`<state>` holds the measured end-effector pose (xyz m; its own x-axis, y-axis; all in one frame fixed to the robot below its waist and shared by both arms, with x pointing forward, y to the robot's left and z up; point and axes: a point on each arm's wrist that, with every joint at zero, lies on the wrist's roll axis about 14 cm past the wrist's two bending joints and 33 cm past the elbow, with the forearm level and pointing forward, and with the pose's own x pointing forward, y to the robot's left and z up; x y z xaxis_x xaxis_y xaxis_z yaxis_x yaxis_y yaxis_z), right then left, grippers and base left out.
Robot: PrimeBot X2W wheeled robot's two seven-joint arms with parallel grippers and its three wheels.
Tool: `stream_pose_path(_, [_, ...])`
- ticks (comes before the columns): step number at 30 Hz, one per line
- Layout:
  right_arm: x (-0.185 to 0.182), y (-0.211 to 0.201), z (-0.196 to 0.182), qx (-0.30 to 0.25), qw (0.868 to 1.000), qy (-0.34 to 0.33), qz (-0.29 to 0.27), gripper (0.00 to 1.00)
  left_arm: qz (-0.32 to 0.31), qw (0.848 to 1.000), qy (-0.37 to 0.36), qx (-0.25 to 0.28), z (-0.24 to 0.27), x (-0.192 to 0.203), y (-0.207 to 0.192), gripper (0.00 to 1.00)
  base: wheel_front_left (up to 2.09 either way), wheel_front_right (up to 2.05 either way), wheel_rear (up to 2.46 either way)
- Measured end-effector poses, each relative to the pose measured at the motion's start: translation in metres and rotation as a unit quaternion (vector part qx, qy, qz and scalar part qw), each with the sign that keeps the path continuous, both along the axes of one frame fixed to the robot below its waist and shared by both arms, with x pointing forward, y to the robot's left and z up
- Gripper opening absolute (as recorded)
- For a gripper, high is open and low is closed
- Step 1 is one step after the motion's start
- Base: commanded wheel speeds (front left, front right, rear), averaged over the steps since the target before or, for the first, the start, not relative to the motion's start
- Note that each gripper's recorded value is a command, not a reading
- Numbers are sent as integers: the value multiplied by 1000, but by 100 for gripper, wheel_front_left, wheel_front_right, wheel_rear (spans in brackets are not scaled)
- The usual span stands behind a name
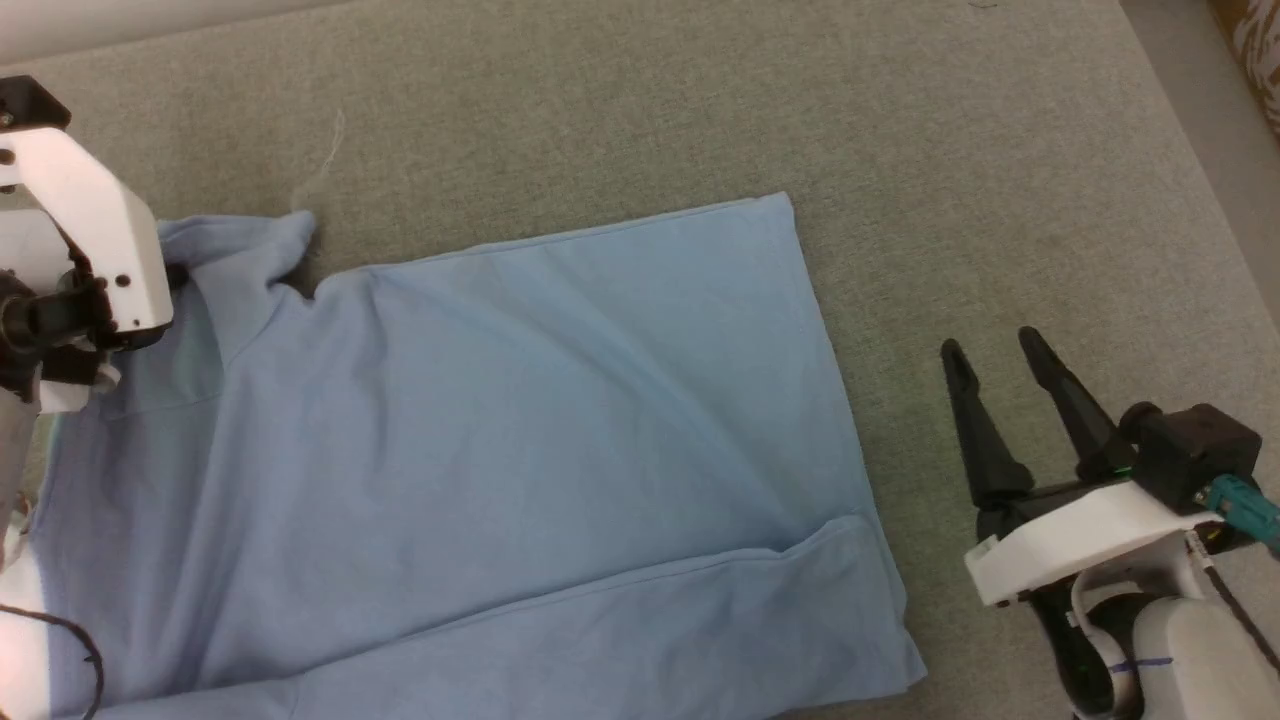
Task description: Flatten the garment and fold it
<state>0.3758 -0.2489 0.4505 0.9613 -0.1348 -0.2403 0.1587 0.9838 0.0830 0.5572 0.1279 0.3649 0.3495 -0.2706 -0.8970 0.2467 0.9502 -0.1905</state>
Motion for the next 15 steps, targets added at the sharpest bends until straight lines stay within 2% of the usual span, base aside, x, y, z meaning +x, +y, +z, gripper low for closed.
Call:
stream_pose_path(8, [24, -4, -5, 12, 999, 30, 28, 100, 20, 999, -34, -23, 0, 3, 0, 0, 0, 0, 0])
stream_pose_path(13, [49, 1, -35, 40, 988, 133, 68, 100, 36, 994, -88, -49, 10, 8, -2, 0, 0, 0, 0])
stream_pose_path(15, [65, 6, -37, 42, 984, 150, 85, 100, 36, 991, -111, -58, 16, 9, -4, 0, 0, 0, 0])
